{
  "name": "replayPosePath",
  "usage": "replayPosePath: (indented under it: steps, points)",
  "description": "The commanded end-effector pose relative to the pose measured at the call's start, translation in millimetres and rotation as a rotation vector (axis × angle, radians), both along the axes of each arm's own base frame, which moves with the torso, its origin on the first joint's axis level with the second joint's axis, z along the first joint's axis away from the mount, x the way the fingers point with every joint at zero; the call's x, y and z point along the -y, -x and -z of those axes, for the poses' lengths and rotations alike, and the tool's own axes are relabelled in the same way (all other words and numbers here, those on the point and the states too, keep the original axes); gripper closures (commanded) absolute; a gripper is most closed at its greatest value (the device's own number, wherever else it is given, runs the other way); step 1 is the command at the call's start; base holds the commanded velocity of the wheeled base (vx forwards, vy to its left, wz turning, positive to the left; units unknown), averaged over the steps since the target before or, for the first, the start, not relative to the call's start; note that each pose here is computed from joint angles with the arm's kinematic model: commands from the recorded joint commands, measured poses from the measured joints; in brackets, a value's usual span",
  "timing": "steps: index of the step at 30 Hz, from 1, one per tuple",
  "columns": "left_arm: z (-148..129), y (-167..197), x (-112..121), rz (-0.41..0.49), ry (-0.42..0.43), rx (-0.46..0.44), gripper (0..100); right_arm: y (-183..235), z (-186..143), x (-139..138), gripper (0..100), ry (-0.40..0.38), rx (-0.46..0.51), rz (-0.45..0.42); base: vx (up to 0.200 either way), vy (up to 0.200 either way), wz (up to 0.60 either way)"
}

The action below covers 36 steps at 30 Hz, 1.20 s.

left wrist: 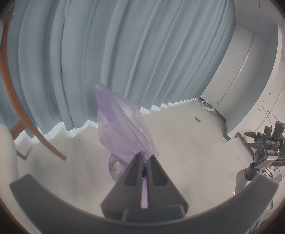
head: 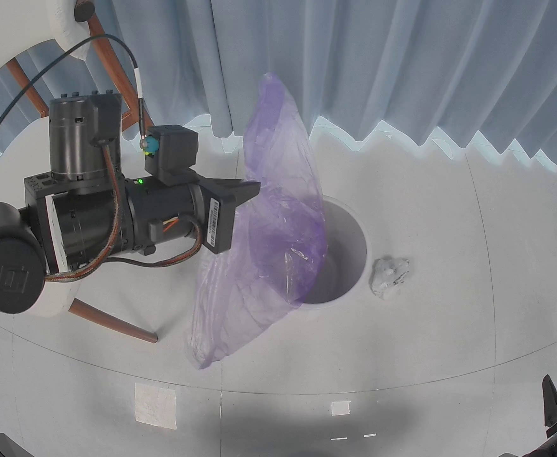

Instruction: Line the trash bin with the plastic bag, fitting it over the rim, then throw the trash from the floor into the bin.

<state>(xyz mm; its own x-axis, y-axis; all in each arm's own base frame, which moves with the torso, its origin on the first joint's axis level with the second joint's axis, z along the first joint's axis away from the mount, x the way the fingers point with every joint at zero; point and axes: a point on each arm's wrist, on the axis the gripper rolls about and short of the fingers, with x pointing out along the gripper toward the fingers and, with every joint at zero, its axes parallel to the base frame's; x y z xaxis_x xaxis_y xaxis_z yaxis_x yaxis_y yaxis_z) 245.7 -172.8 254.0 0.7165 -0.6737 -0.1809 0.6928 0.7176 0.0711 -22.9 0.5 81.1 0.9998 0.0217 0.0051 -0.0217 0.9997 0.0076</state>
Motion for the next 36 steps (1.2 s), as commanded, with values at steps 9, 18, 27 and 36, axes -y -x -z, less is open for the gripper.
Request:
replayPosePath:
  steps: [9, 18, 27, 36]
  points:
    - [10.7, 1.2, 15.1, 0.005, -0.02, -0.022, 100, -0.2, 5.2, 0.0, 0, -0.002, -0.002, 0.002, 0.133, 0.0, 0.0]
    - [38.9, -9.2, 29.8, -0.017, -0.02, -0.122, 100, -0.1, 4.9, 0.0, 0, 0.005, -0.002, -0.001, 0.0, 0.0, 0.0]
    - [65.1, 12.7, 45.6, -0.026, -0.155, -0.055, 100, 0.1, 5.1, -0.1, 0, 0.014, -0.002, -0.006, 0.0, 0.0, 0.0]
    - [77.4, 44.0, 63.2, 0.111, -0.232, 0.005, 100, -32.3, -87.0, -2.1, 0, -0.199, -0.019, -0.208, 0.0, 0.0, 0.0]
